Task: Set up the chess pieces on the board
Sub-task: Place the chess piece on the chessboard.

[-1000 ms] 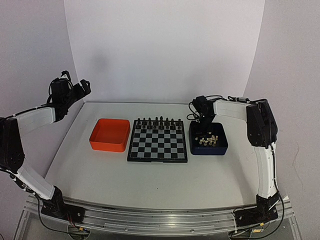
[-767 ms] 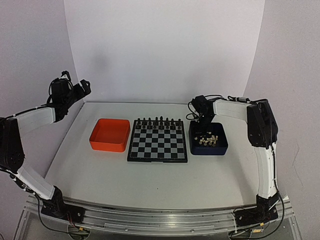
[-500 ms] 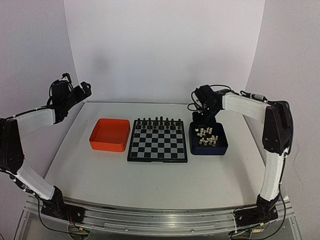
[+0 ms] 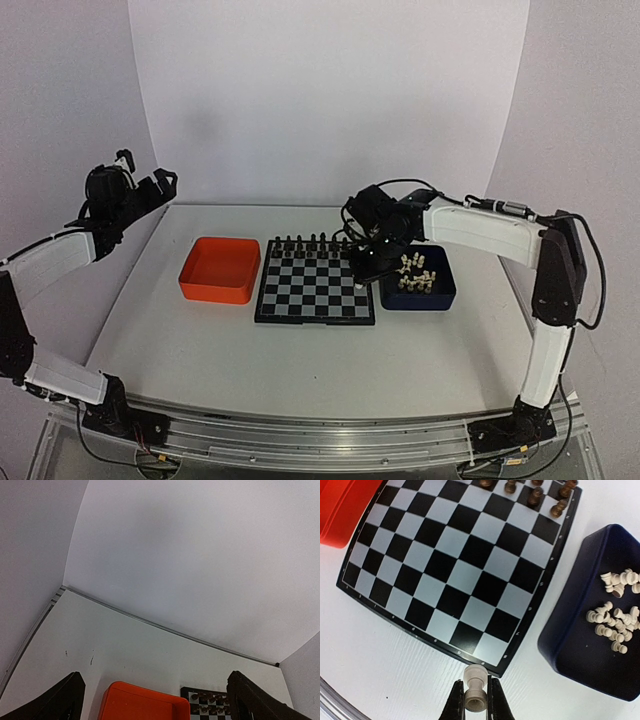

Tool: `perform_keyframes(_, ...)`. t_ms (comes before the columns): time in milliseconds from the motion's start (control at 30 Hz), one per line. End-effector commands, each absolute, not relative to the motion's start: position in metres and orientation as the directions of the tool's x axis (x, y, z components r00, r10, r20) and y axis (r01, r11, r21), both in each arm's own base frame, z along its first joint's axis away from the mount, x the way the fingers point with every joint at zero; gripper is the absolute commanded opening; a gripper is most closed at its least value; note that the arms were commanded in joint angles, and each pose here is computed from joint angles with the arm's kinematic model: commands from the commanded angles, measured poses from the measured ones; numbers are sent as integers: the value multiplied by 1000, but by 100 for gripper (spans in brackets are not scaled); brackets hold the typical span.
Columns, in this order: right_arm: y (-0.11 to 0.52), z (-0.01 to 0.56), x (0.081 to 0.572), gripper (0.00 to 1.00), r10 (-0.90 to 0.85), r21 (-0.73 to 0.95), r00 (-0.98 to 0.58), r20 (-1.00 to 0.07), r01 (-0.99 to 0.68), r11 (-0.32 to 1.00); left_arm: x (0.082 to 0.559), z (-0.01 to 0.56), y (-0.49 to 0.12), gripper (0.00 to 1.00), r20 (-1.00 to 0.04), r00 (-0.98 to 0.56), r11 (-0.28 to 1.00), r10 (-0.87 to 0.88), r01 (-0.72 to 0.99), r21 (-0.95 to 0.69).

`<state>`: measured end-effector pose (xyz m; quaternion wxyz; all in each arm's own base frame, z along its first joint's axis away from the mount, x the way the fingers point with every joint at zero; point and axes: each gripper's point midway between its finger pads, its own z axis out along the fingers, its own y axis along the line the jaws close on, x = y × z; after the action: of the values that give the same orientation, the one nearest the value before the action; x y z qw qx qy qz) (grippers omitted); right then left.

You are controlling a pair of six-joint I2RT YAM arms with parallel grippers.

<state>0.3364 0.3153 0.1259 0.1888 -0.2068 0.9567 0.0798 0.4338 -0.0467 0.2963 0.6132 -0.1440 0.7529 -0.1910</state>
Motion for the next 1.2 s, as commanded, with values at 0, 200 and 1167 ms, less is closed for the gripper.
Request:
perform_keyframes(0,313,99,324,0,-397,47,-860,-320,-433,900,417,296,-49,100,-878,-233,898,-418,38,-437)
perform_keyframes(200,317,78,325,0,-413,38,-867,-278,-439,898,411,289,-57,100,-878,-309,914,-365,63,-402)
perform_keyframes(1167,309,40,330,1,-442,-39,-871,-217,-444,895,415,289,-61,100,-881,-312,913,-355,86,-399)
